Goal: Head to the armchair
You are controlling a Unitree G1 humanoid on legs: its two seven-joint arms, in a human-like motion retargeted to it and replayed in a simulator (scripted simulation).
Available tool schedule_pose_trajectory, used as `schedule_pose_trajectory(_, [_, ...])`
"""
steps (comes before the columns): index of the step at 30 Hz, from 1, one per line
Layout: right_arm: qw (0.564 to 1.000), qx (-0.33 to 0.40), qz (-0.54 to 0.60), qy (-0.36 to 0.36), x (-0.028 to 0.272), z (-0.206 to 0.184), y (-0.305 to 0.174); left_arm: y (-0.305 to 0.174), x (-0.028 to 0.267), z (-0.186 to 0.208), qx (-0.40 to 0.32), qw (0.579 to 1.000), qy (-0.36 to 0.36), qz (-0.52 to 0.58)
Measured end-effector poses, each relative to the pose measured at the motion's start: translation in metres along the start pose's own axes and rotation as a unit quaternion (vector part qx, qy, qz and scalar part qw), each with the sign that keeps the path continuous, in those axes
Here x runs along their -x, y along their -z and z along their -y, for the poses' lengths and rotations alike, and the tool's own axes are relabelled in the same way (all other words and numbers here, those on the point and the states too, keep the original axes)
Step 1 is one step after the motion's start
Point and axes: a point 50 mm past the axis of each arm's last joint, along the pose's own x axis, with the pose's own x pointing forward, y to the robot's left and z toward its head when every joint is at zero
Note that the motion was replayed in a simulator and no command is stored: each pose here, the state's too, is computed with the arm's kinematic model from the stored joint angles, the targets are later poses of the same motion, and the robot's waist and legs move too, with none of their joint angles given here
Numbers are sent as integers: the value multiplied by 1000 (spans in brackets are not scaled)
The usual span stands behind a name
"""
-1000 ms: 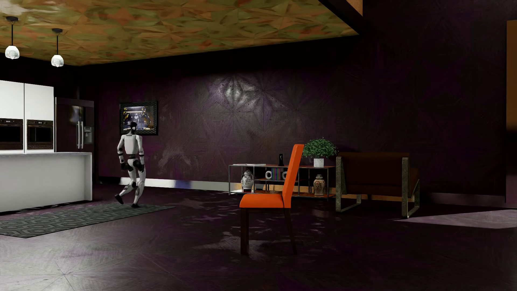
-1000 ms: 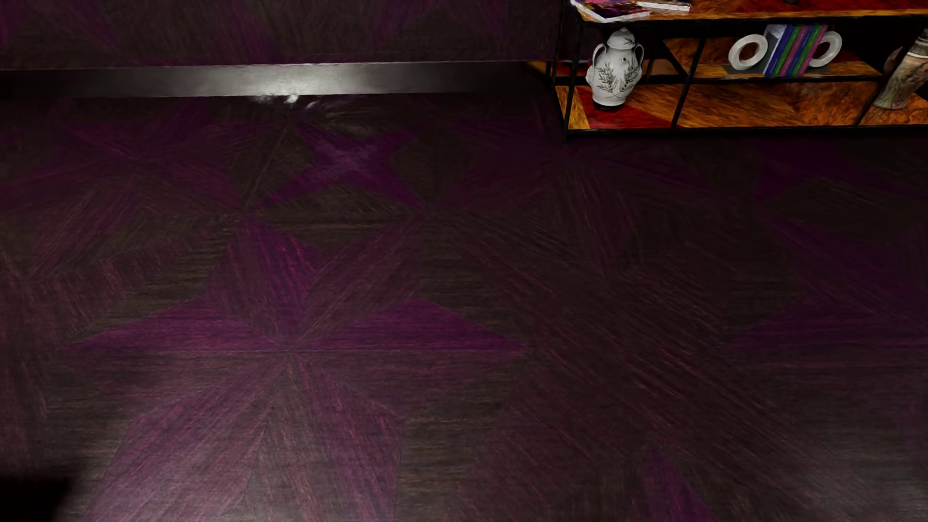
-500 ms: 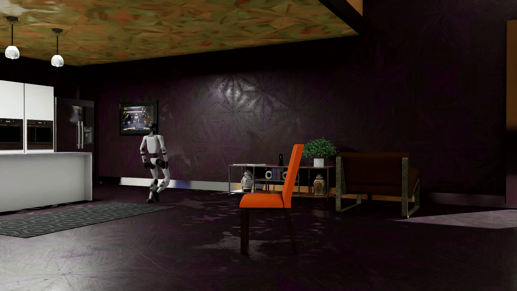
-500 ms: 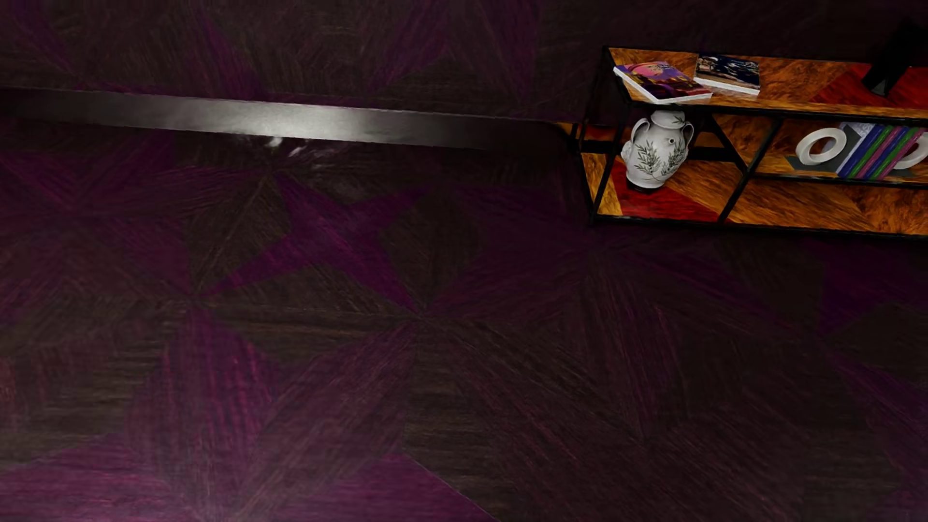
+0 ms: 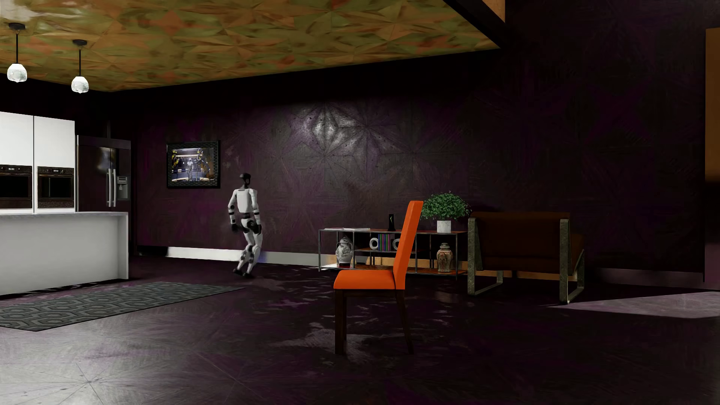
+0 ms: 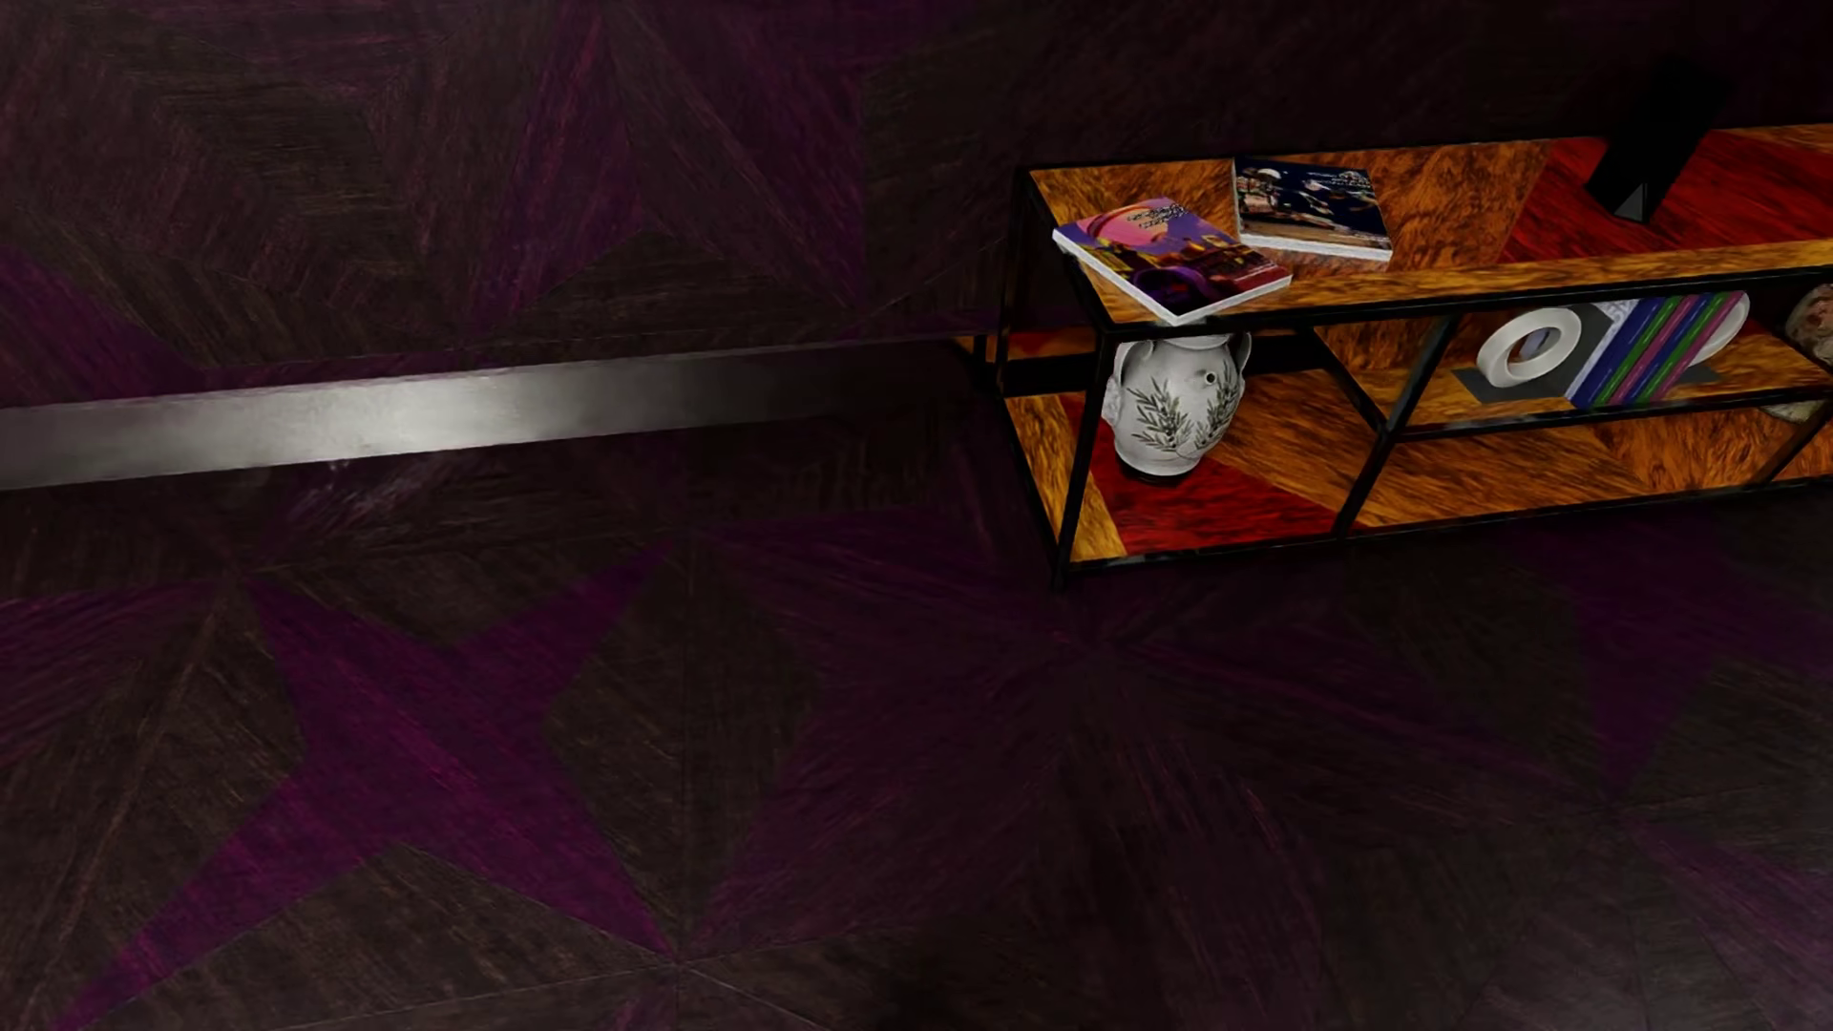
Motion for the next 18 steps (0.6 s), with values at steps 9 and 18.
schedule_pose_trajectory(9, [991, -23, 117, 54, -7, 39, -73, 31, 7, -10, -18, 998, -7, -54])
schedule_pose_trajectory(18, [997, 6, -50, -52, 10, -39, 31, -48, 1, -28, -4, 995, -36, 93])
